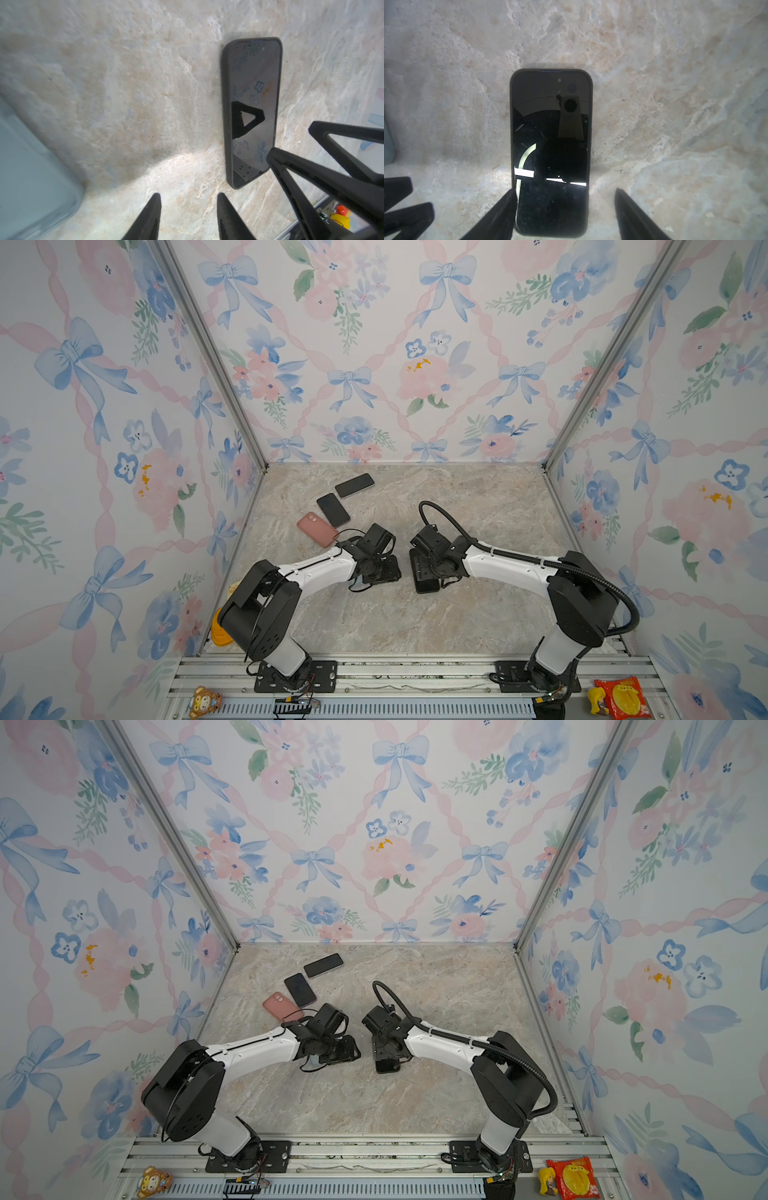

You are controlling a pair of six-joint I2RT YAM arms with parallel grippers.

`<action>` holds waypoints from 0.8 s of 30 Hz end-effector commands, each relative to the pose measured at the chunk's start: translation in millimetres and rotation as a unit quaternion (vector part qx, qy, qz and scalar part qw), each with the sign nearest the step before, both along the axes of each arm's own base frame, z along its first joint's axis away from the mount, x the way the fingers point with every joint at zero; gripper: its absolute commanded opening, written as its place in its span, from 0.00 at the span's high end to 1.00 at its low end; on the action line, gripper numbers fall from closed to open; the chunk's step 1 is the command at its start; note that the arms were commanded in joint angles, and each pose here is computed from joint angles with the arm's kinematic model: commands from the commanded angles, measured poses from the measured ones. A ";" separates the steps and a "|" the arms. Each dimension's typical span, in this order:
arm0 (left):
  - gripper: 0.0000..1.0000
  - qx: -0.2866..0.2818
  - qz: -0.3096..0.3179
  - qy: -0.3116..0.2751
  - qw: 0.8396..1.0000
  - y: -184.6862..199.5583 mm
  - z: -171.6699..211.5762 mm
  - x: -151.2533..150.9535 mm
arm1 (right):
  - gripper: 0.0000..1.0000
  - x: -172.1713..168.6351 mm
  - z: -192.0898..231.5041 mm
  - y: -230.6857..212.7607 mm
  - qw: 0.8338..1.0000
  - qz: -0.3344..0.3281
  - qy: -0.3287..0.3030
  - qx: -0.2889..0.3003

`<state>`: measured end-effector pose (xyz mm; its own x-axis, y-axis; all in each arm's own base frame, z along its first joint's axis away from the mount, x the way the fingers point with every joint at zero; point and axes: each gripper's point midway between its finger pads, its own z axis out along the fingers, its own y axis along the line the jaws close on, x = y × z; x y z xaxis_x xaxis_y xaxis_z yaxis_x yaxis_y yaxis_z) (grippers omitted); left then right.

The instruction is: Put the phone into the phone case

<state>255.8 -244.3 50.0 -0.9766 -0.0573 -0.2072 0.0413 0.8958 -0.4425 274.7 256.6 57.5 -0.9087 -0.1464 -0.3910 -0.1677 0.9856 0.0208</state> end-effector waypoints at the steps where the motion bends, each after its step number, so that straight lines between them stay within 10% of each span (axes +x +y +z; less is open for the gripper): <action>1: 0.49 0.024 -0.003 0.006 1.000 14.0 -7.3 -8.1 | 0.20 1.6 -1.2 5.3 1.000 0.005 0.014 -0.002; 24: 0.23 0.031 0.005 0.004 0.999 20.8 -10.2 -6.9 | 0.08 8.7 -27.6 16.8 0.998 -0.002 0.057 0.000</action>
